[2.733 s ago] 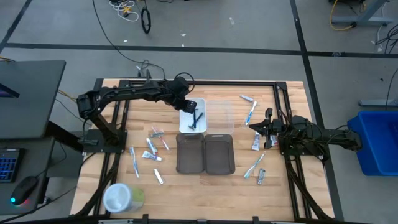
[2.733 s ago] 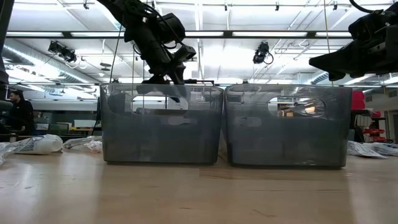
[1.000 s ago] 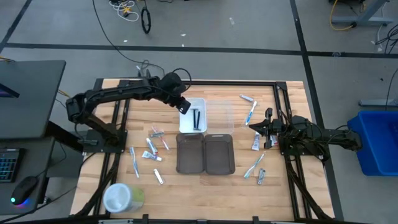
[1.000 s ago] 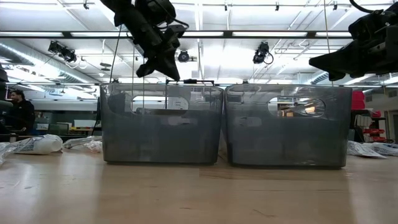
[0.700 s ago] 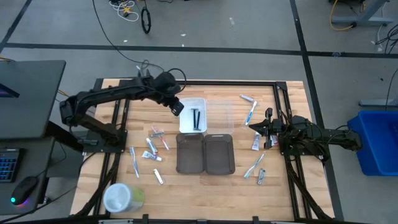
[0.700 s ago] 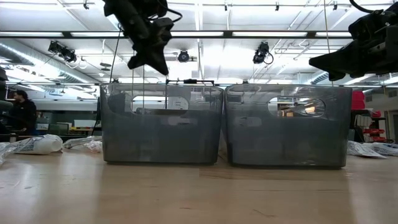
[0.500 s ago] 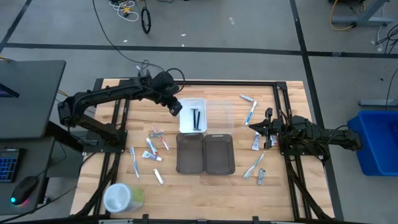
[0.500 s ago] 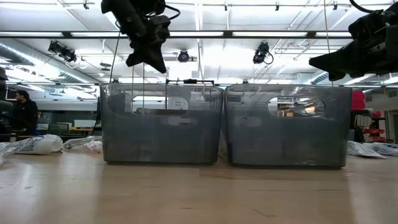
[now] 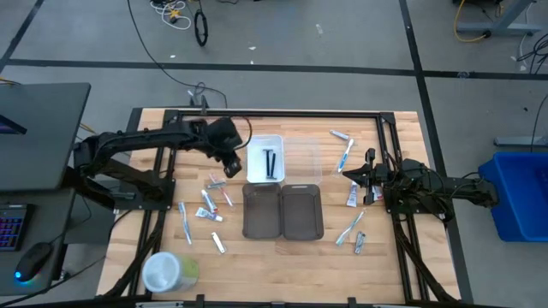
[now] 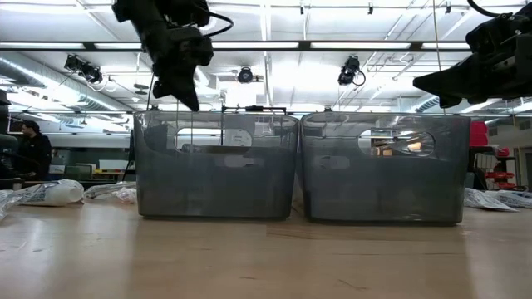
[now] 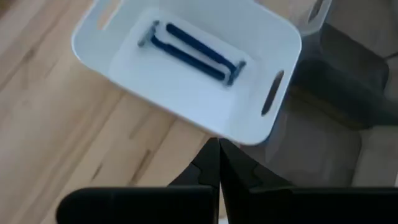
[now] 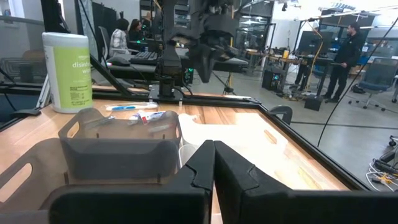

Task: Pick & Place Travel size toiletries
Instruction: Put the silver nail cutter into the left black bin

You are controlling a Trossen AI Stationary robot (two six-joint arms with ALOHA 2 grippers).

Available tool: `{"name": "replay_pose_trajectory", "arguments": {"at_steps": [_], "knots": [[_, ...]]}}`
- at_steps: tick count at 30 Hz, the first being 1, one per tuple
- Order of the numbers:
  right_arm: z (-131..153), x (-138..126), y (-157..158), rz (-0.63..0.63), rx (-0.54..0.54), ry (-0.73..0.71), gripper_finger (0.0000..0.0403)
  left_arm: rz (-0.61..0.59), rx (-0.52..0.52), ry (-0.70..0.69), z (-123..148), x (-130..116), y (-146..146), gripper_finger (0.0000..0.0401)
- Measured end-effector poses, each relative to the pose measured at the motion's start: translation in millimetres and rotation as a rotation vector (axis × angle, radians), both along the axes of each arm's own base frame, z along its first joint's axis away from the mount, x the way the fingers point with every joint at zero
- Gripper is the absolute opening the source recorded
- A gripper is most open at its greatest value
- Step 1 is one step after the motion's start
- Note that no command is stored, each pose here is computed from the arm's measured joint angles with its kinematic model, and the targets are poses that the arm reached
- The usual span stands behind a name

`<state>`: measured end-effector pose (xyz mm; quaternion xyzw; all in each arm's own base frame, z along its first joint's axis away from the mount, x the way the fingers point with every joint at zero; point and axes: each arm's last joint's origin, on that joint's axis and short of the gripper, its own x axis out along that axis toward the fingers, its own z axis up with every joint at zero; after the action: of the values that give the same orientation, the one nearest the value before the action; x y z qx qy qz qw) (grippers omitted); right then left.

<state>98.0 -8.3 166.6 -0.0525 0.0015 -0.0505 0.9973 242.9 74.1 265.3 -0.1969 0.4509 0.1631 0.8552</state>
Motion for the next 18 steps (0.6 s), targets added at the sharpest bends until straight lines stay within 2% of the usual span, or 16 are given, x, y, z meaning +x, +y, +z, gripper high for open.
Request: {"name": "replay_pose_trajectory", "arguments": {"at_steps": [9, 18], "knots": [[-0.1, 0.0, 0.0, 0.000, 0.000, 0.001, 0.0013, -0.037, -0.018, 0.032, -16.5, -22.6, -19.5, 0.0002], [0.0, 0.0, 0.0, 0.000, 0.000, 0.000, 0.0013, -0.090, 0.017, 0.095, -34.2, -32.5, -28.1, 0.0007]]}}
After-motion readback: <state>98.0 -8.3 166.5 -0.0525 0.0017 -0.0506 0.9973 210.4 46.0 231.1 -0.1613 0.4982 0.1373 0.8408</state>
